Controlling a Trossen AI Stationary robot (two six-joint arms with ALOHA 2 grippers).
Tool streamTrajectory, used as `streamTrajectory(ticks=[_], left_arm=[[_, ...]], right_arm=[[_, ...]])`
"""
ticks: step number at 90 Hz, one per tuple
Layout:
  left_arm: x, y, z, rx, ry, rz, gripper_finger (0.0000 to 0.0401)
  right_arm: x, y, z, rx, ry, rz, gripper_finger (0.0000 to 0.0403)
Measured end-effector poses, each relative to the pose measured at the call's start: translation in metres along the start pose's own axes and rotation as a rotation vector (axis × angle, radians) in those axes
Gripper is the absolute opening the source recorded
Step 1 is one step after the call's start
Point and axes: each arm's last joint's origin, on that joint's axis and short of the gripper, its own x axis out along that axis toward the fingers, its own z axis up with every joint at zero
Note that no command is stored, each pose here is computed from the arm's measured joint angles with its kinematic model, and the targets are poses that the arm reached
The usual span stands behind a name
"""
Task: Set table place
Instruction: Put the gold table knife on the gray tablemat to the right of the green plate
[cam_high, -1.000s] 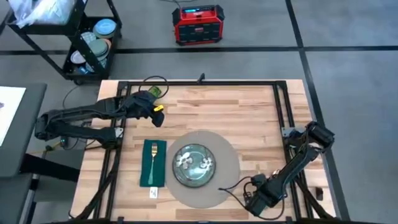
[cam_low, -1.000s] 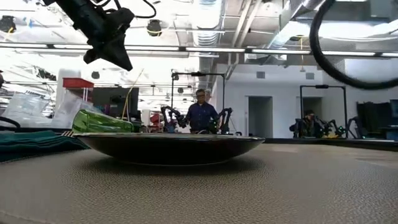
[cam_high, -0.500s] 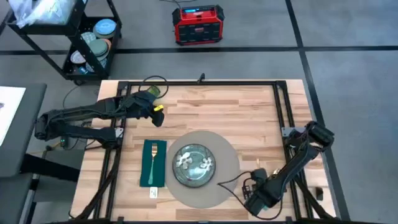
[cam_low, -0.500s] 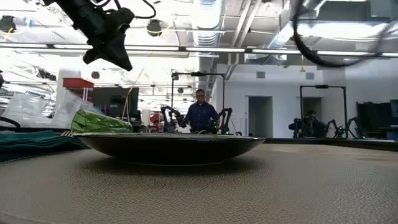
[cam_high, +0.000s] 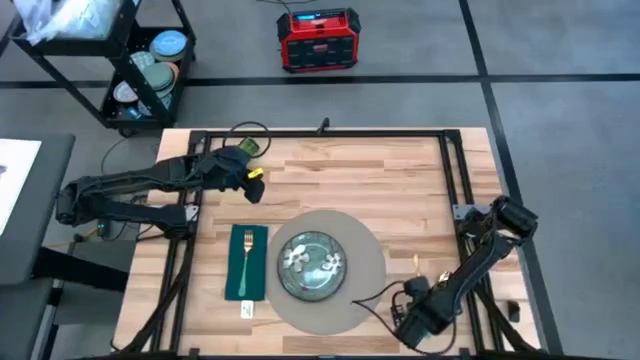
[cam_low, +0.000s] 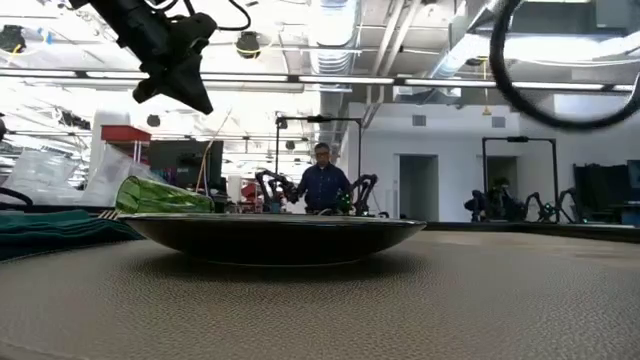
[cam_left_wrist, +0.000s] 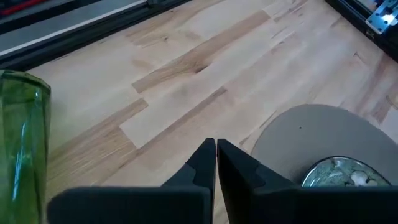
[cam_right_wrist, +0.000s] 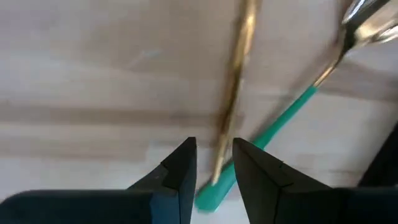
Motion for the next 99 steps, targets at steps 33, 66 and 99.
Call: streamTrajectory(ticks=[33, 66, 99], left_arm=[[0.000, 0.000, 0.000, -0.029, 0.001, 0.002, 0.0000], [0.000, 0.000, 0.000, -0.037, -0.002, 0.003, 0.0000], [0.000, 0.000, 0.001, -0.023, -0.010, 0.007, 0.0000]], right_arm=[[0.027, 0.005, -0.010, -0.023, 0.110, 0.006, 0.0092], [0.030, 0.014, -0.004, -0.022, 0.163, -0.013, 0.0009], [0.020, 0.014, -0.007, -0.033, 0.129, 0.005, 0.0000]])
